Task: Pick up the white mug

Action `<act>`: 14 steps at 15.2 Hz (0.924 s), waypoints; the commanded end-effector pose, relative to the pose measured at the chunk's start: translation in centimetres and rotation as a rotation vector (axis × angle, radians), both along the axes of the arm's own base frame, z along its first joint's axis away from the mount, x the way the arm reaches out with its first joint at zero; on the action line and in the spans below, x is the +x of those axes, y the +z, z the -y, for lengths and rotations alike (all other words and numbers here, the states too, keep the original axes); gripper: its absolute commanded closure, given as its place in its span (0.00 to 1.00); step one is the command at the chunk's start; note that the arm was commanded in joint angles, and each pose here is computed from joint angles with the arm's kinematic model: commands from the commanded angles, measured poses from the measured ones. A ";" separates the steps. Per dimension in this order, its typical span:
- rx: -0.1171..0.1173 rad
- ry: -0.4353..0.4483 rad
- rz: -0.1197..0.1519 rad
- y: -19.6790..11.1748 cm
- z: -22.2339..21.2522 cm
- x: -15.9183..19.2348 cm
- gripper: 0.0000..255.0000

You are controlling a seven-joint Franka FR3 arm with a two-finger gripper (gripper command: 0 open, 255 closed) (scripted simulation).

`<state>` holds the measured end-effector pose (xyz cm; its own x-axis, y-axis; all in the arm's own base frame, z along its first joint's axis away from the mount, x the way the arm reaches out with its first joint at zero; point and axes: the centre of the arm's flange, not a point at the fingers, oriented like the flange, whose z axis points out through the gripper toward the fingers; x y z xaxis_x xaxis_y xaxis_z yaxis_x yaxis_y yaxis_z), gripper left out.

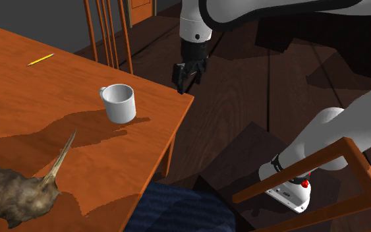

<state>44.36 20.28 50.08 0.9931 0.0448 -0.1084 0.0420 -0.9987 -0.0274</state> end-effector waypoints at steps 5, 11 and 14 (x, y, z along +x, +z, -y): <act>-0.008 -0.023 0.033 -0.9 -5.8 4.9 0.00; -0.018 -0.046 0.066 -1.5 -11.4 10.1 0.00; -0.022 -0.057 0.082 -1.8 -14.1 12.7 0.00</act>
